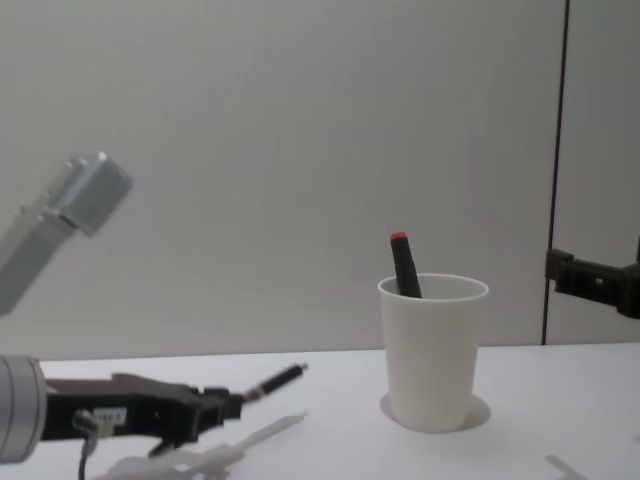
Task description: Place the pen into the pen holder.
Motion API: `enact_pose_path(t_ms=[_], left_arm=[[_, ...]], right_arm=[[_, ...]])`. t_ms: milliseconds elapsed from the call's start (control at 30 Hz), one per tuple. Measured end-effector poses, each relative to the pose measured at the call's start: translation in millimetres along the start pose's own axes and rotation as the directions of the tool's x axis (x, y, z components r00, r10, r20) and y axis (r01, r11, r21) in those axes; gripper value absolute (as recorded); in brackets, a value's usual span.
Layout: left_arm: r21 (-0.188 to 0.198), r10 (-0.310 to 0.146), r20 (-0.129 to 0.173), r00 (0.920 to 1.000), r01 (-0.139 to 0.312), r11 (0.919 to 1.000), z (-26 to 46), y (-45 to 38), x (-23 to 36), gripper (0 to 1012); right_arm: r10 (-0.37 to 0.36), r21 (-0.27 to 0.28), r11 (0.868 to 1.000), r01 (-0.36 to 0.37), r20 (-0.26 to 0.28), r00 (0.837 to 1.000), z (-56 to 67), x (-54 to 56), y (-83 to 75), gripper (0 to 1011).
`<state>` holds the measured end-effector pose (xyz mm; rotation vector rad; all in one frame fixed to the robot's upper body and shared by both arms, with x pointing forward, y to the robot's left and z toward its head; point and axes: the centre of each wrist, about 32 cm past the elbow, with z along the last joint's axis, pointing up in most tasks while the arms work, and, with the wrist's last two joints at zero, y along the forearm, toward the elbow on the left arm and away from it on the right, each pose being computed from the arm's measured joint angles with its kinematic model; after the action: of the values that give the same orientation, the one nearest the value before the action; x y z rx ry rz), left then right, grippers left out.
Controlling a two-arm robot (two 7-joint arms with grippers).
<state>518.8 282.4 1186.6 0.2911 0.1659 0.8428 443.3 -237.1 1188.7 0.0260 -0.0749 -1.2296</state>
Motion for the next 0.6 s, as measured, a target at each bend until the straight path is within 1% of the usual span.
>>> enact_pose_path(t_ms=[33,67,100,133,167,200,267,300,333,367,433,467,500,533,567,600], left_arm=[[-0.01,0.006,-0.005,1.0,-0.006,0.9999,0.0,0.9,-0.2,121],[-0.032,0.019,-0.016,0.9997,-0.02,0.9993,0.0,2.8,-0.6,121],[-0.044,0.024,-0.025,0.9994,-0.025,0.9987,0.1,4.1,-0.8,121],[-0.053,0.031,-0.027,0.9991,-0.033,0.998,0.2,5.3,-1.0,121],[-0.069,0.04,-0.035,0.9986,-0.042,0.9967,0.5,6.5,-1.1,121],[-0.093,0.051,-0.045,0.9977,-0.055,0.9941,1.3,8.7,-1.2,121],[-0.119,0.063,-0.056,0.9964,-0.07,0.9904,2.3,11.3,-1.3,123],[-0.144,0.075,-0.065,0.9951,-0.083,0.9861,3.1,14.1,-1.4,121],[-0.155,0.079,-0.07,0.9944,-0.089,0.9838,3.4,15.0,-1.4,121],[-0.182,0.088,-0.079,0.9929,-0.101,0.978,4.9,17.7,-1.7,121],[-0.208,0.096,-0.088,0.9916,-0.112,0.9717,6.5,19.8,-1.8,121],[-0.232,0.102,-0.095,0.9902,-0.122,0.965,8.3,21.9,-1.9,121],[-0.245,0.105,-0.098,0.9897,-0.126,0.9613,9.3,23.1,-2.0,121],[-0.252,0.106,-0.1,0.9893,-0.128,0.9593,9.7,23.6,-2.1,121],[-0.267,0.109,-0.103,0.9887,-0.133,0.9546,11.1,24.9,-2.2,121],[-0.288,0.112,-0.108,0.9878,-0.139,0.9475,13.5,26.9,-2.5,121]], right_arm=[[0.0,0.0,1.0,0.0,0.0,1.0,0.0,0.0,0.0,1001],[0.0,0.0,1.0,0.0,0.0,1.0,0.0,0.0,0.0,1001],[0.0,0.0,1.0,0.0,0.0,1.0,0.0,0.0,0.0,1002],[0.0,0.0,1.0,0.0,0.0,1.0,0.0,0.0,0.0,1002],[0.0,0.0,1.0,0.0,0.0,1.0,0.0,0.0,0.0,1001],[0.0,0.0,1.0,0.0,0.0,1.0,0.0,0.0,0.0,1002],[0.0,0.0,1.0,0.0,0.0,1.0,0.0,0.0,0.0,1001],[0.0,0.0,1.0,0.0,0.0,1.0,0.0,0.0,0.0,1001],[0.0,0.0,1.0,0.0,0.0,1.0,0.0,0.0,0.0,1001],[0.0,0.0,1.0,0.0,0.0,1.0,0.0,0.0,0.0,1002],[0.0,0.0,1.0,0.0,0.0,1.0,0.0,0.0,0.0,1001],[0.0,0.0,1.0,0.0,0.0,1.0,0.0,0.0,0.0,1001],[0.0,0.0,1.0,0.0,0.0,1.0,0.0,0.0,0.0,1001],[0.0,0.0,1.0,0.0,0.0,1.0,0.0,0.0,0.0,1001],[0.0,0.0,1.0,0.0,0.0,1.0,0.0,0.0,0.0,1002],[0.0,0.0,1.0,0.0,0.0,1.0,0.0,0.0,0.0,1001]])
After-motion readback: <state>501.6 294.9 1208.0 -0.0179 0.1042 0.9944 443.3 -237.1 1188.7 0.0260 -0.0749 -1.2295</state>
